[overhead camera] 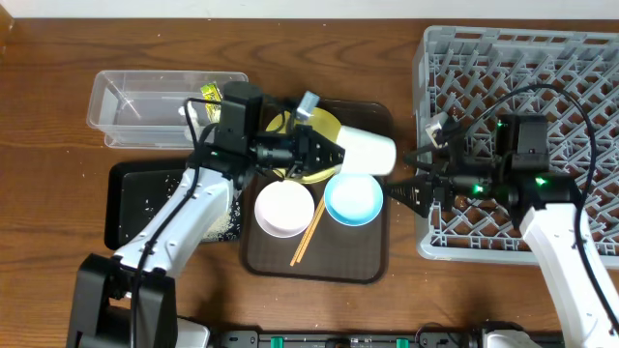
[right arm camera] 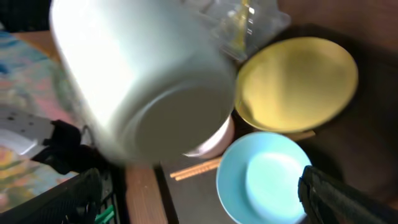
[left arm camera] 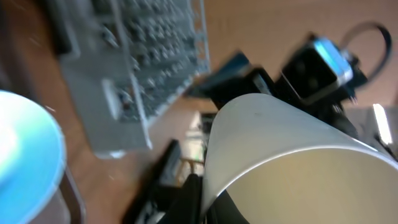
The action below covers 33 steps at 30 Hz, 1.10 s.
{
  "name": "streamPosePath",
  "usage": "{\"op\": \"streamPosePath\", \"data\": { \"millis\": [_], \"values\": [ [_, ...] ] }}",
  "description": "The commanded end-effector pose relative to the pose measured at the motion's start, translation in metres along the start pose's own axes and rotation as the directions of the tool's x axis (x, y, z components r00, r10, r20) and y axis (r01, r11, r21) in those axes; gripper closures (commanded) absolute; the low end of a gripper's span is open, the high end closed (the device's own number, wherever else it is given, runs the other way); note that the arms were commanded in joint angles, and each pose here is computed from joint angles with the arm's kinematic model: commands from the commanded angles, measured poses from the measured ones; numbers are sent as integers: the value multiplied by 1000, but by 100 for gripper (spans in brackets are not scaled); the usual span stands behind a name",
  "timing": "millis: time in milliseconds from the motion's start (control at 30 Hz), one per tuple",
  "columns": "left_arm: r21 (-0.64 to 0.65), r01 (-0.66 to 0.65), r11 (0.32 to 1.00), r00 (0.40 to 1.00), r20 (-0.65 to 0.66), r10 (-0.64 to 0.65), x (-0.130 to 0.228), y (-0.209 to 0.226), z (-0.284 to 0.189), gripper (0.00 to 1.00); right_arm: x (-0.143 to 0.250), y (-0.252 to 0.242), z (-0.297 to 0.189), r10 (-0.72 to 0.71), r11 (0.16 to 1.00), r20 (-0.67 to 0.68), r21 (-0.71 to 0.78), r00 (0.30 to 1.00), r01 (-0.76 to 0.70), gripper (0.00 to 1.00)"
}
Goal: Sort waste into correct bins and load items into the dishwasher rack
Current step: 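Lift the pale green cup and hand it to the right gripper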
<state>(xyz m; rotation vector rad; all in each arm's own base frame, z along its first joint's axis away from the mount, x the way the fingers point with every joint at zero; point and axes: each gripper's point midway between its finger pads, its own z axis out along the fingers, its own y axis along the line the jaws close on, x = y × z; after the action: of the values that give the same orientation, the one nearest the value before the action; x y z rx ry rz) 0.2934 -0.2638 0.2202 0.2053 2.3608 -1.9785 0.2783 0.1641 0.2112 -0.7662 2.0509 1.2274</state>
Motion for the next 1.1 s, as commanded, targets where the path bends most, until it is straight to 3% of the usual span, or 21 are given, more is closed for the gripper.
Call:
{"op": "streamPosePath", "data": {
  "millis": [0, 233, 433, 867, 1067],
  "values": [
    [64, -3, 998, 997, -78, 8, 13, -17, 3, 94, -14, 27, 3, -86, 984, 59, -154, 995, 94, 1],
    [72, -7, 997, 993, -119, 15, 23, -21, 14, 94, -33, 46, -2, -186, 942, 156, -252, 970, 221, 2],
    [72, -8, 997, 992, -128, 18, 26, -22, 17, 94, -34, 51, -4, -176, 935, 164, -280, 971, 217, 18],
    [68, -9, 998, 992, -122, 17, 25, -21, 17, 94, -29, 51, -4, -133, 943, 144, -287, 981, 170, 28],
    [67, -9, 998, 992, -121, 17, 24, -21, 17, 94, -29, 51, -4, -134, 943, 144, -287, 980, 171, 41]
  ]
}}
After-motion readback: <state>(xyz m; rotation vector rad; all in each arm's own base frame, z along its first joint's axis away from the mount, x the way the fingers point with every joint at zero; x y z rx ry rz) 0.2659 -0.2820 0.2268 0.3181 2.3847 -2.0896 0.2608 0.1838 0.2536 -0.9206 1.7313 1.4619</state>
